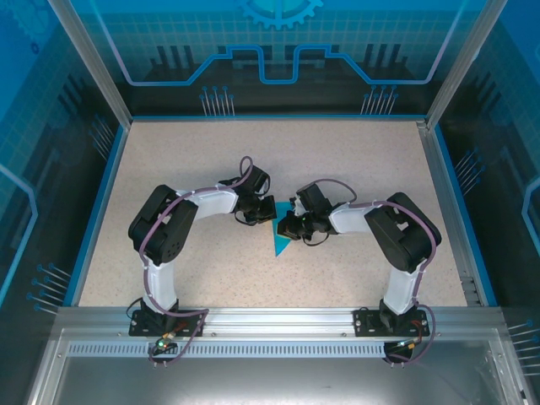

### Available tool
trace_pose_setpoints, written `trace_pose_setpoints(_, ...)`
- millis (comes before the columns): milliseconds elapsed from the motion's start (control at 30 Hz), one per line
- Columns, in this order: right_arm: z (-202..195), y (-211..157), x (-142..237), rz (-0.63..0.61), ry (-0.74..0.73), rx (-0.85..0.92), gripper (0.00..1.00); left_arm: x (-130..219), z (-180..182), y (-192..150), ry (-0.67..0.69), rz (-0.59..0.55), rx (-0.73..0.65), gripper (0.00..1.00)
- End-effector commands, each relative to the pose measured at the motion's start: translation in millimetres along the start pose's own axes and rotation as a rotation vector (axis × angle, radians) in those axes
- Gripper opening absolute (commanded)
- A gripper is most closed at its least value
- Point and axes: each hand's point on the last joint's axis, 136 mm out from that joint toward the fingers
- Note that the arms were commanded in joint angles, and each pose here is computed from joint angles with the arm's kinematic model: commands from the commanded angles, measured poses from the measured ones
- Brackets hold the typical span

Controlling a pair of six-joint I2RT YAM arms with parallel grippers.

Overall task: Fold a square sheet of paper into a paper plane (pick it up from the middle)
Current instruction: Third fold the triangle at the center of the table.

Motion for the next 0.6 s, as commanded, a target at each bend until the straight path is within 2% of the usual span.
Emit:
trace_pose_setpoints(0, -17.9, 6.1, -7.5, -0.015, -0.057, -0.033, 0.1, -6.8, 8.3, -14.7, 0.014, 0.06, 0.012, 0.06)
trace_pose_setpoints(333, -21.7, 3.6, -6.4, -0.012, -0.073, -0.024, 0.23, 36.5, 12.7, 11.3, -0.004, -0.049, 0.08, 0.09)
trace_pose_setpoints(567, -21.0, 3.8, -4.7, -0.017, -0.072, -0.012, 0.28, 56.5, 22.8, 9.2, -0.017, -0.074, 0.1, 0.1)
Point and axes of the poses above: each hand's point on the last joint's axis, 136 mm out from that joint toward the fingers, its own x axis back along the fingers, its own z axis along the line the jaws close on, y = z × x, and after that the axes turned 13 degrees about -x, right-handed
